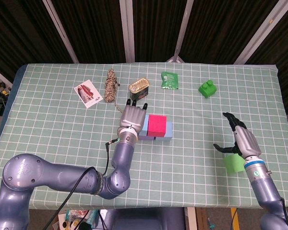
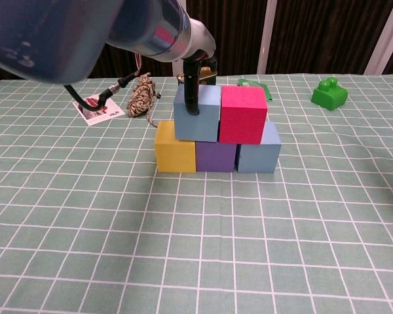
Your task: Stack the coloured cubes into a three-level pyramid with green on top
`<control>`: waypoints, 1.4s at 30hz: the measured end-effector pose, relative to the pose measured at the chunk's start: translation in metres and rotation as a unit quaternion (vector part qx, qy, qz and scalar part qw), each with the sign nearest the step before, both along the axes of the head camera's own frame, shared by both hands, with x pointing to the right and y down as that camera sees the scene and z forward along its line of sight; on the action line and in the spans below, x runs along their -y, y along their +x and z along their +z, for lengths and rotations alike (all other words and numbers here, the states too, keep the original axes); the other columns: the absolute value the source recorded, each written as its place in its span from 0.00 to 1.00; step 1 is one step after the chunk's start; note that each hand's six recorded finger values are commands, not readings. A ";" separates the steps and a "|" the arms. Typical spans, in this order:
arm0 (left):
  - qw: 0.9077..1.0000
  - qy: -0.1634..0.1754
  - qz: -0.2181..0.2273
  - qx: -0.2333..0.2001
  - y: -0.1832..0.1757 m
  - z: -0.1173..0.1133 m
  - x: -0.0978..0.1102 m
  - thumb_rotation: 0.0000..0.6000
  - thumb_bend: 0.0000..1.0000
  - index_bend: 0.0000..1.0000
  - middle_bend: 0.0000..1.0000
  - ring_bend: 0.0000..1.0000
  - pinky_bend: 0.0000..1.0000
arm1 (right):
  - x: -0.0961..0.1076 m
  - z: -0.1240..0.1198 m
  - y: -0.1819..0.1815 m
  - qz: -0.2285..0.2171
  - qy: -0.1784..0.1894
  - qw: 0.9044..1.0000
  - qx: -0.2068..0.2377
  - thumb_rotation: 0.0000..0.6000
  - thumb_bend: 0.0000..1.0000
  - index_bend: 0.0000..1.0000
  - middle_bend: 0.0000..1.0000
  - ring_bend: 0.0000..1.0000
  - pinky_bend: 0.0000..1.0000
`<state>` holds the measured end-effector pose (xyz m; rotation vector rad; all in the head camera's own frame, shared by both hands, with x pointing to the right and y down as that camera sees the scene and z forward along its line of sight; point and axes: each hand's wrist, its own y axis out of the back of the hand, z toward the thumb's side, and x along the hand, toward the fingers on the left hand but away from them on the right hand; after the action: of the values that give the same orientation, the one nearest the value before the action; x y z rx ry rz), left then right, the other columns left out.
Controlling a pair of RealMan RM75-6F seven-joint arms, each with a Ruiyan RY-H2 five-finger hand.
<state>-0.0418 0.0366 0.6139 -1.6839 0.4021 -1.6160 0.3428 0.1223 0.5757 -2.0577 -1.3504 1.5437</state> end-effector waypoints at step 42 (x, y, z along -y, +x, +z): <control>1.000 0.003 -0.004 0.001 -0.001 0.003 -0.001 1.00 0.43 0.07 0.36 0.03 0.05 | -0.001 0.001 -0.001 -0.001 -0.003 1.000 0.002 1.00 0.24 0.00 0.00 0.00 0.00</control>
<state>-0.0426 0.0375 0.6166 -1.6789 0.4124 -1.6202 0.3420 0.1235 0.5771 -2.0649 -1.3476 1.5459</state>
